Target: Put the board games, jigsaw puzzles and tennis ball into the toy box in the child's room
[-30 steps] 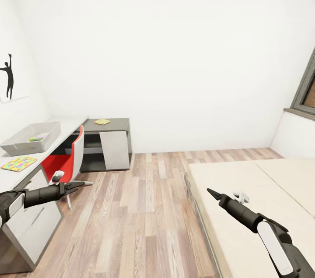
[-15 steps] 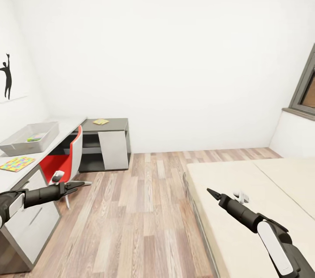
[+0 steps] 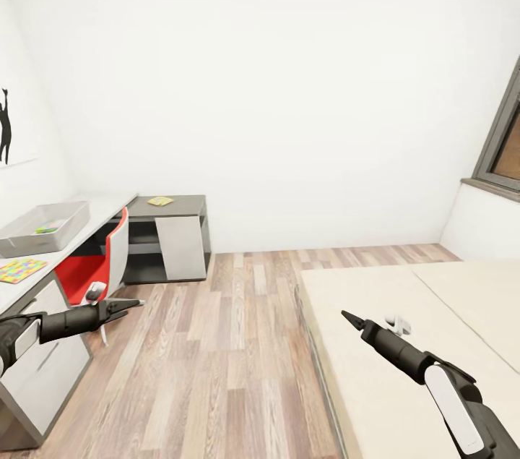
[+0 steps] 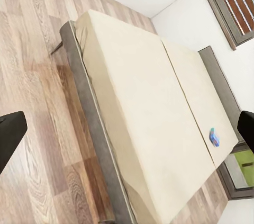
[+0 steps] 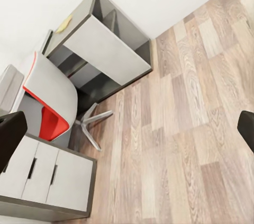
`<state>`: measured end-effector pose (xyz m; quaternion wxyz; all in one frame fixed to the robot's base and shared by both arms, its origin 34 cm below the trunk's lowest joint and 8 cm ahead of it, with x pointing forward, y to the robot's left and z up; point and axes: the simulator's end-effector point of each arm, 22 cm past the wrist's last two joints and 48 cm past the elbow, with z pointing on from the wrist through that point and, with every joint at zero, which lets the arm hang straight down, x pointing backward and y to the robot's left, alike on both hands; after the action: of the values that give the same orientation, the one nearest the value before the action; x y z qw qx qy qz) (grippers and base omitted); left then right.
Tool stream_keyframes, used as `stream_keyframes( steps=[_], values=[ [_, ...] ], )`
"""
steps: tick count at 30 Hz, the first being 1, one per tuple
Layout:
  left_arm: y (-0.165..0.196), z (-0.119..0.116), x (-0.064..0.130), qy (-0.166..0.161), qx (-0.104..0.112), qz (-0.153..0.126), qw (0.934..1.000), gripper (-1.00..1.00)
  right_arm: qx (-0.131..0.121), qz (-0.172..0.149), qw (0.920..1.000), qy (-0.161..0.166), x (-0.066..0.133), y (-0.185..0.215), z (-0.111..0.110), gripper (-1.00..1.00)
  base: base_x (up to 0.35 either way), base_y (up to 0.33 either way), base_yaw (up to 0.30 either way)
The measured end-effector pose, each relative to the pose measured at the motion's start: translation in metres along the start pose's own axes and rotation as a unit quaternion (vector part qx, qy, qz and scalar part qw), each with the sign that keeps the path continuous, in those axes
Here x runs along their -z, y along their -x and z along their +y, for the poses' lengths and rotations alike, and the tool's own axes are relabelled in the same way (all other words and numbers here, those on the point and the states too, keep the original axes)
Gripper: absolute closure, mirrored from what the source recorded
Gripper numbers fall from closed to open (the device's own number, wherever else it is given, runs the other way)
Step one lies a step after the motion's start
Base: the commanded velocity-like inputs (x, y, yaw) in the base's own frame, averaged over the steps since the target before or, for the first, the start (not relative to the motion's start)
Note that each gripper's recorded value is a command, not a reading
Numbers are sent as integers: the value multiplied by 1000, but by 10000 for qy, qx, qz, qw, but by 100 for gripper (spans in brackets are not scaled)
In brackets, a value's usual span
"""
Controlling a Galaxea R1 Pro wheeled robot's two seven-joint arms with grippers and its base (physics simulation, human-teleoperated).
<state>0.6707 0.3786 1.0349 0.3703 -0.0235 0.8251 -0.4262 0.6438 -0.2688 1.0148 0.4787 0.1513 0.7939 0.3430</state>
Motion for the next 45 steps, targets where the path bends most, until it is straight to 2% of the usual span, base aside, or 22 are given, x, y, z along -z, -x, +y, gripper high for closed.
stream_keyframes(
  steps=[9,24,45],
  values=[
    [0,0,0,1,-1,0,10000,-100,10,-10,10000,14,0,1,1,-100,16,-27,27],
    [0,-1,0,-12,0,0,10000,-100,12,-12,10000,16,0,1,1,-100,30,-30,216],
    [0,-1,0,-14,0,0,10000,-100,16,-14,10000,21,0,1,2,-100,0,-62,10]
  ],
)
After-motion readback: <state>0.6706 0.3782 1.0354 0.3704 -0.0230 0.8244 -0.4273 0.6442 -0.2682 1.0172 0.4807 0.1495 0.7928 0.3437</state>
